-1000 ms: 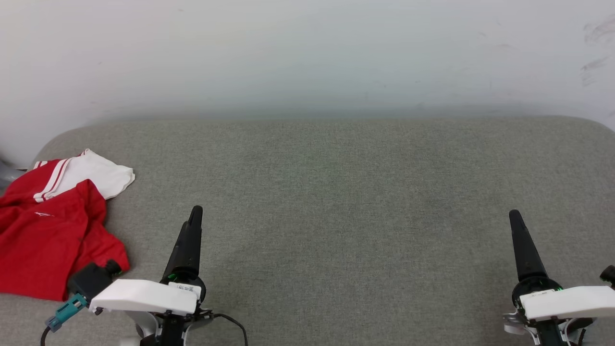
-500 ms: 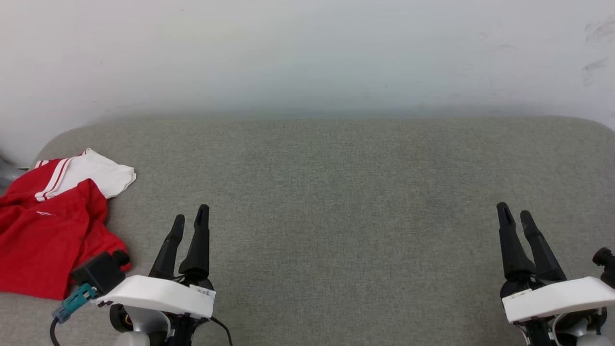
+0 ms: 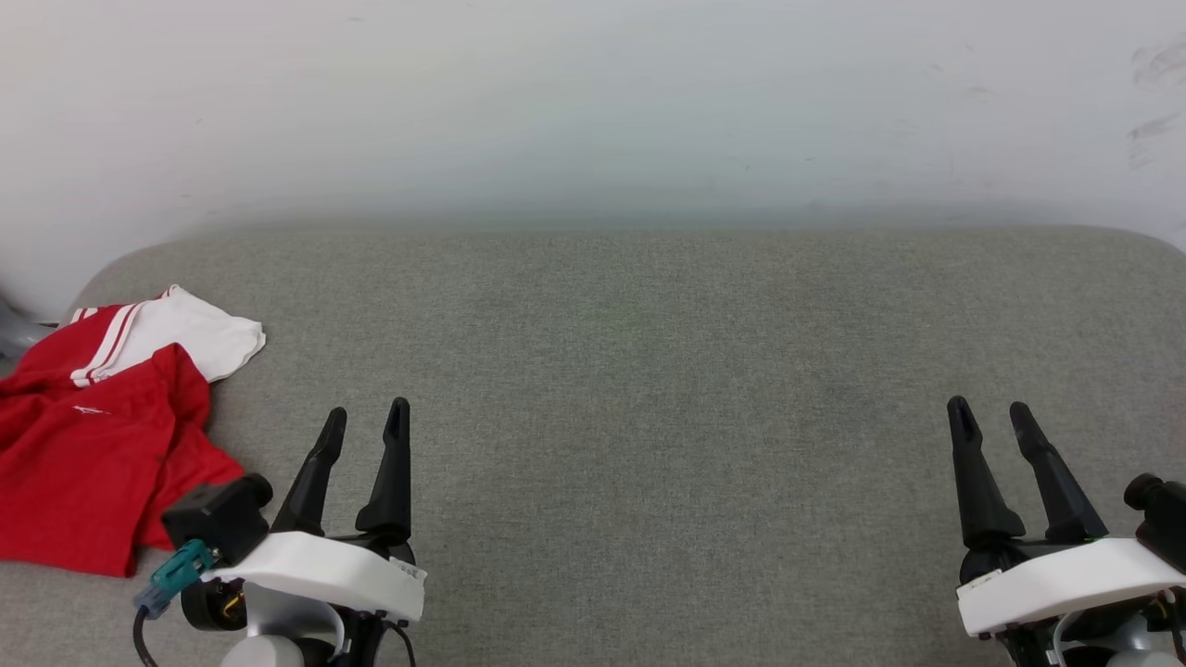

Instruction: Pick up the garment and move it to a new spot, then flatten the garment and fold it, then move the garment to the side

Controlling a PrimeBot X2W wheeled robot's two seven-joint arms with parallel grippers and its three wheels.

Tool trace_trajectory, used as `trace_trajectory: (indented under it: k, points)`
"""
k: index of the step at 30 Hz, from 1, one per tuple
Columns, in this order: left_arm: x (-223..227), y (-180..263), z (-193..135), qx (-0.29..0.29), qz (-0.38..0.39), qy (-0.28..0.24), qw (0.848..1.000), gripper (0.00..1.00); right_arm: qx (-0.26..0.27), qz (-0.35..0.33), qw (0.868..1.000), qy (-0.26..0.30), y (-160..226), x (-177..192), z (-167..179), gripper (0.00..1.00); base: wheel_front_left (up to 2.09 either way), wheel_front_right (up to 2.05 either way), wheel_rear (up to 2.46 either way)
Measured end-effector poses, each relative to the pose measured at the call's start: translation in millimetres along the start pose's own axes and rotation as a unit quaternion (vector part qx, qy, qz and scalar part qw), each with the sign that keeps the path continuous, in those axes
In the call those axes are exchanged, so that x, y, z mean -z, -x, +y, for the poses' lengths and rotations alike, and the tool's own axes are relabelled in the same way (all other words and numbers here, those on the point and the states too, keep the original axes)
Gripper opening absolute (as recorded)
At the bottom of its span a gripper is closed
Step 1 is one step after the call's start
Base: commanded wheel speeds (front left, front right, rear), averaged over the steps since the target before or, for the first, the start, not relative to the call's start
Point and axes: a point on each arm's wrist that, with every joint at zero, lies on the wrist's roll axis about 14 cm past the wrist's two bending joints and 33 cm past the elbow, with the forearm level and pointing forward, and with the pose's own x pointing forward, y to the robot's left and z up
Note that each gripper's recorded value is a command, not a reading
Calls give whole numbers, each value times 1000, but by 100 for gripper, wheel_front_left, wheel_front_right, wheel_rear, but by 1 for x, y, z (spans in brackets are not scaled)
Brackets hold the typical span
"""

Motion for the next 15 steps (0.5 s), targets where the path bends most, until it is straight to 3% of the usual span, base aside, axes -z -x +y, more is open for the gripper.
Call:
trace_trajectory:
  k: [15]
  points:
    - [6, 2, -3, 10, 5, -82, 997, 100, -2, 5, 996, 85, 3, -4, 1, 100, 0, 0, 0]
